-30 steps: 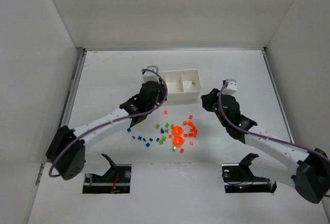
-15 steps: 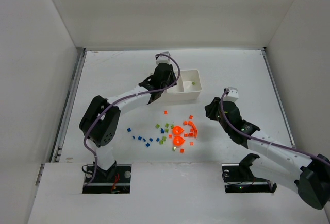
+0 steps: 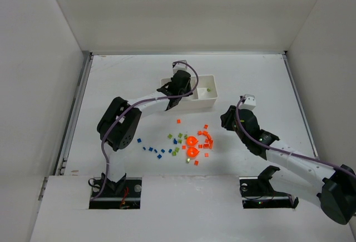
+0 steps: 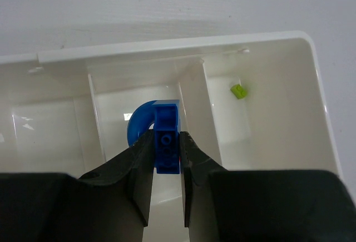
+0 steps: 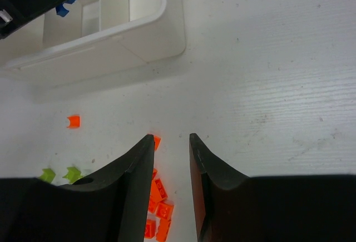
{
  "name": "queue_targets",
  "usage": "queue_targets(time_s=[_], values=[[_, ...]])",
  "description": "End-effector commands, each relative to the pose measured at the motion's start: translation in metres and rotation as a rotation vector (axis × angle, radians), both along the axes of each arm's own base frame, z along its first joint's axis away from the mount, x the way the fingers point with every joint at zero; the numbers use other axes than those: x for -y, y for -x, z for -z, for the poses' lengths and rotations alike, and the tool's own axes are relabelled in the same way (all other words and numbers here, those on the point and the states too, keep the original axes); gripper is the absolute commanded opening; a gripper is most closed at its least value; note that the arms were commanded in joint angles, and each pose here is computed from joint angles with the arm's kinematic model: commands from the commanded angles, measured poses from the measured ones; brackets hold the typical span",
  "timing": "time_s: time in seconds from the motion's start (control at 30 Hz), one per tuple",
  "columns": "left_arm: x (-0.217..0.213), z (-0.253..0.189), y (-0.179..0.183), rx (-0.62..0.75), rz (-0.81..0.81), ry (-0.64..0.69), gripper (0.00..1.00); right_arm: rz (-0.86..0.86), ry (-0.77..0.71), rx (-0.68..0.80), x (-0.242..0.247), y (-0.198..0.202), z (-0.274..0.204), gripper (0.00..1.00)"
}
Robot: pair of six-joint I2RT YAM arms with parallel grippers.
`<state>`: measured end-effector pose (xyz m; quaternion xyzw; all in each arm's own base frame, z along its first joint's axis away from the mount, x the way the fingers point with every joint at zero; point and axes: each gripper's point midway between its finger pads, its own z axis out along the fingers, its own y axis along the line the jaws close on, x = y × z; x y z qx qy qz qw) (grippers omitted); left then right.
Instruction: Sort the legos into containers by color
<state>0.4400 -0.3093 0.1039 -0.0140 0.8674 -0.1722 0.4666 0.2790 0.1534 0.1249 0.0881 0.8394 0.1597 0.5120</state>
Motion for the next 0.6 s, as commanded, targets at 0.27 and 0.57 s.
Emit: queue_targets(time_s=[0.27,0.57], values=[[0.0019,-0.0233,-0.0136,0.064,-0.015,0.005,0.20,-0.008,-0.009,0.035,-0.0040,-0.0047,-0.0140,0.38],[0.0002,-0.0291,-0.0127,0.079,-0.019,0.001,0.26,-0.014,-0.003,0.033,-0.0055,-0.0053,-0.0134,0.39]])
